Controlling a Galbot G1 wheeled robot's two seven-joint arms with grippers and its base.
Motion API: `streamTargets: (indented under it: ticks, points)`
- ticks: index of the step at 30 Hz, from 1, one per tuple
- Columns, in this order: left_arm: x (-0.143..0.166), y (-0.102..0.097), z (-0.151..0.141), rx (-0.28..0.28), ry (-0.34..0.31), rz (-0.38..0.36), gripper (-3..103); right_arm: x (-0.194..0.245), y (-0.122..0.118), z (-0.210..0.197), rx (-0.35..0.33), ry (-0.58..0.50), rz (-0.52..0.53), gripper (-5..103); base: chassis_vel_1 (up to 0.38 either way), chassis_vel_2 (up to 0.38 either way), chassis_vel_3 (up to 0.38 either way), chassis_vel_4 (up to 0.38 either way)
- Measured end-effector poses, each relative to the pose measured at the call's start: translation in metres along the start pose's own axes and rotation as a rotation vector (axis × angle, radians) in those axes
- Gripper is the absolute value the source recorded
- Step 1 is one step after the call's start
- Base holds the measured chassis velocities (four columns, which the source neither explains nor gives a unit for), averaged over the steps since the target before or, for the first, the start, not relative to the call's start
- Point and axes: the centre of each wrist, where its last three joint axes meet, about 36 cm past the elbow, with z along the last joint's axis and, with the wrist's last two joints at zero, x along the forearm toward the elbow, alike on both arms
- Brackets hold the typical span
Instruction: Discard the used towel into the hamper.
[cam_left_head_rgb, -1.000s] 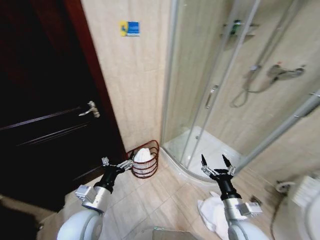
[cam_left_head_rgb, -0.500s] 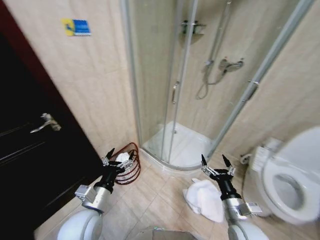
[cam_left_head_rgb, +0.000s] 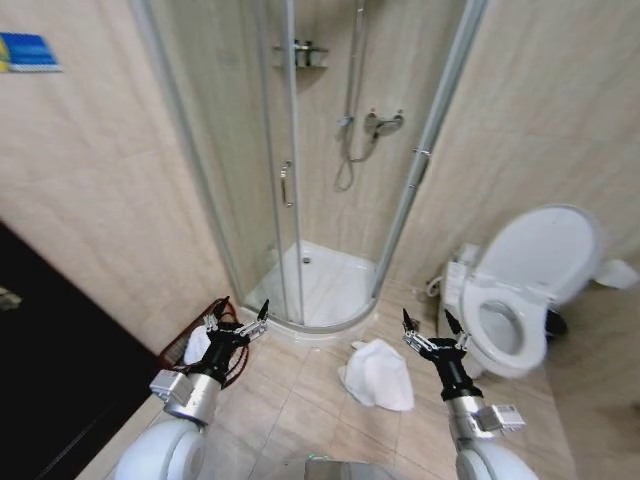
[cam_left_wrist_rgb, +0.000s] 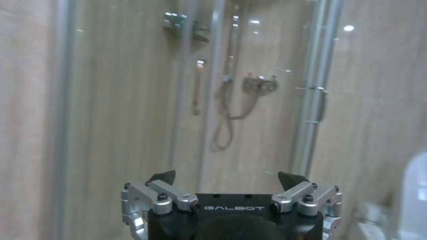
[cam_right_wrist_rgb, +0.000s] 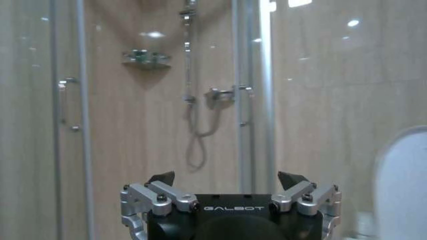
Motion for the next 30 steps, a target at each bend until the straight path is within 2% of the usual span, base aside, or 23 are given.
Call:
streamTargets:
  ticks: [15,30]
  points:
    - [0.0,0.0,0.0,0.0,0.0,0.0,100,0.0,0.0,0.0,0.0,0.0,0.0,100,-0.108,-0.12,-0.114,-0.107]
    - [0.0,0.0,0.0,0.0,0.0,0.0,100,0.0,0.0,0.0,0.0,0.0,0.0,100,0.0,0.0,0.0,0.0]
